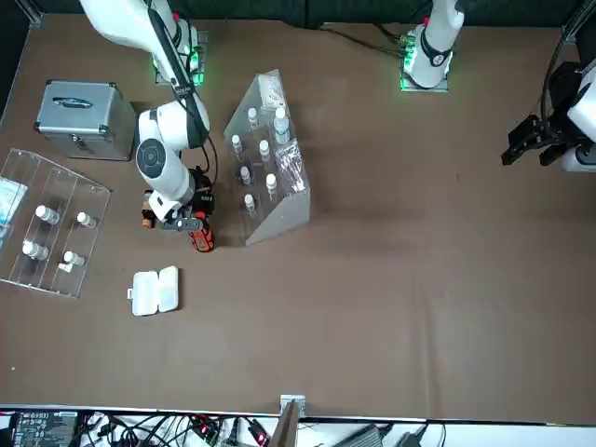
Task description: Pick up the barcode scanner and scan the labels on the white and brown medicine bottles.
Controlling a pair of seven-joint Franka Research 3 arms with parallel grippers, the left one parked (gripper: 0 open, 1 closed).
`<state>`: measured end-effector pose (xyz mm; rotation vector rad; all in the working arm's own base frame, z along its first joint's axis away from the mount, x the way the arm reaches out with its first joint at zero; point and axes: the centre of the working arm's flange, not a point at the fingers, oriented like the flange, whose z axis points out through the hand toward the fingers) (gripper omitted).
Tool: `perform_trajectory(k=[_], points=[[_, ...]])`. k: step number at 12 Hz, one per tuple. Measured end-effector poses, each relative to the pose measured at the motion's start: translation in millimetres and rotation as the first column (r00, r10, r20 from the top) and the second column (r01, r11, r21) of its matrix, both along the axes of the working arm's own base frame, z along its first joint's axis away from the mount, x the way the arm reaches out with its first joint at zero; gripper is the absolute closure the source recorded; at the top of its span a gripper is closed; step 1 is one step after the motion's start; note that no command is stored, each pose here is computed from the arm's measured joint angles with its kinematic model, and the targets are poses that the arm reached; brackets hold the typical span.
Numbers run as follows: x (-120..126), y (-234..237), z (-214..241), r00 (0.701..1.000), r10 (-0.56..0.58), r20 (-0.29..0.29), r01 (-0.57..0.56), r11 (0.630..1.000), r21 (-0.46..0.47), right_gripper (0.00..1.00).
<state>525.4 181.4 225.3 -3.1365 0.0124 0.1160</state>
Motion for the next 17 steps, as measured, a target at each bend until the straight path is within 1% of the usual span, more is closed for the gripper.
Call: perform_trajectory(k=[1, 4, 5, 6, 7, 8, 9, 11, 13, 14, 17], points=[[0, 4, 2, 1.000, 0.007, 0.004, -0.007, 1.000, 0.002, 0.37], [8, 10, 19, 0.999, -0.013, 0.037, 0.012, 1.000, 0.013, 0.02], [15, 11, 33, 0.999, -0.024, 0.044, 0.023, 1.000, 0.017, 0.00], [23, 10, 52, 0.999, -0.035, 0.038, 0.034, 0.999, 0.018, 0.00], [33, 3, 74, 0.999, -0.047, 0.021, 0.047, 0.999, 0.014, 0.00], [44, -7, 101, 0.998, -0.057, 0.005, 0.057, 0.998, 0.005, 0.00], [55, -20, 127, 0.998, -0.057, 0.001, 0.057, 0.998, -0.001, 0.00], [72, -57, 175, 0.999, -0.049, 0.017, 0.049, 0.999, 0.006, 0.00], [78, -101, 205, 0.998, -0.043, 0.041, 0.042, 0.999, 0.014, 0.00], [79, -121, 215, 0.999, -0.022, 0.050, 0.021, 1.000, 0.017, 0.00], [73, -154, 242, 0.995, 0.062, 0.072, -0.064, 0.998, 0.024, 0.00]])
